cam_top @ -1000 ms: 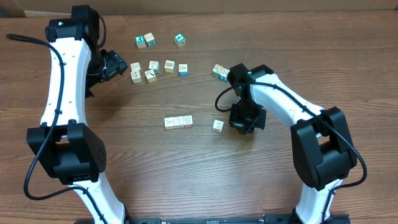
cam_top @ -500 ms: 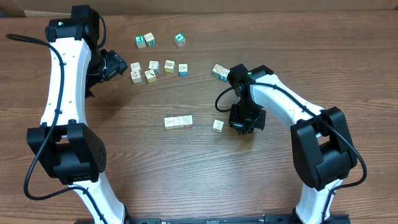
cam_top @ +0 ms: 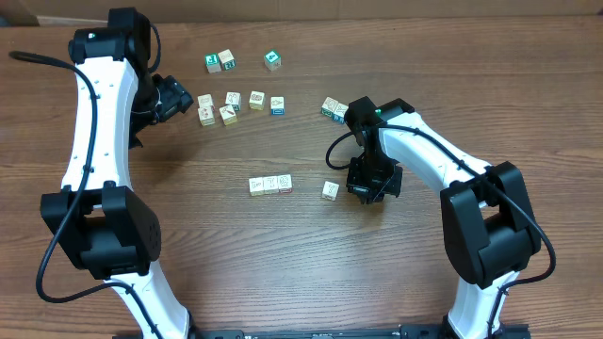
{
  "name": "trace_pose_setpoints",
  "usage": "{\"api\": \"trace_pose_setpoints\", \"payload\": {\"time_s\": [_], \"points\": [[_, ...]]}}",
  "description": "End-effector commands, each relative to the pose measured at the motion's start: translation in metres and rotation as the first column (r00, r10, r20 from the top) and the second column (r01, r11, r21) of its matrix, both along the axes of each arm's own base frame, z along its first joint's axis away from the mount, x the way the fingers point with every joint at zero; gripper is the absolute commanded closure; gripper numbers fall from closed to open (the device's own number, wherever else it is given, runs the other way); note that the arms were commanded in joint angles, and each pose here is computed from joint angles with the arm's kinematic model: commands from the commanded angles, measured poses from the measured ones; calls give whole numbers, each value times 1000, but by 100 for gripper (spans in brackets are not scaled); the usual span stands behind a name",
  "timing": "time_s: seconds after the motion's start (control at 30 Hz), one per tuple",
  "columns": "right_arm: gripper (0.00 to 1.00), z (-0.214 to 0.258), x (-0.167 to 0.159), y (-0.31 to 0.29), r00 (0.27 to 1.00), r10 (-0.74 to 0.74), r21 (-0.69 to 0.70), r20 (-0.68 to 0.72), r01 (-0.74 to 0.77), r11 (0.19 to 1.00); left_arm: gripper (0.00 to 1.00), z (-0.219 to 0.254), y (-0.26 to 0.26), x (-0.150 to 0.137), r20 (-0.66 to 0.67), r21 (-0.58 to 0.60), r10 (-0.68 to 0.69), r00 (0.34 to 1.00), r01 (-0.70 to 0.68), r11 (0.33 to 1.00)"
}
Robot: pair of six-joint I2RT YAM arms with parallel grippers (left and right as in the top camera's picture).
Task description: Form a horizontal line
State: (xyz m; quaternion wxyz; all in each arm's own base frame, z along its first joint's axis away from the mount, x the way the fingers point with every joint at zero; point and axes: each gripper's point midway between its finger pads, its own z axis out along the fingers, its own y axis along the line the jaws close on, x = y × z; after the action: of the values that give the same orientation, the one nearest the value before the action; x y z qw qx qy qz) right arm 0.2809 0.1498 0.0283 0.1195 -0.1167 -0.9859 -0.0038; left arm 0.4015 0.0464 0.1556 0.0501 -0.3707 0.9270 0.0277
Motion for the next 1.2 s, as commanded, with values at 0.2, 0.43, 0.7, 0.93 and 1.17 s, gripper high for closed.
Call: {"api": "trace_pose_setpoints", "payload": {"time_s": [0.2, 0.43, 0.7, 0.93, 1.17], "points": [[95, 7, -4, 8, 1000, 0, 30, 2, 0, 1000, 0, -5, -3, -1, -17, 2, -12, 1000, 12, 1000], [96, 6, -12, 30, 998, 59, 32, 22, -59, 998, 0, -5, -3, -1, -17, 2, -12, 1000, 12, 1000], [96, 3, -6, 47, 991, 93, 5, 100, -94, 996, 0, -5, -3, -1, -17, 2, -12, 1000, 12, 1000], [96, 3, -7, 48, 991, 90, 5, 99, -91, 996, 0, -5, -3, -1, -17, 2, -12, 1000, 12, 1000], [96, 3, -7, 43, 991, 94, -16, 98, -93, 996, 0, -5, -3, -1, -17, 2, -12, 1000, 12, 1000]]}}
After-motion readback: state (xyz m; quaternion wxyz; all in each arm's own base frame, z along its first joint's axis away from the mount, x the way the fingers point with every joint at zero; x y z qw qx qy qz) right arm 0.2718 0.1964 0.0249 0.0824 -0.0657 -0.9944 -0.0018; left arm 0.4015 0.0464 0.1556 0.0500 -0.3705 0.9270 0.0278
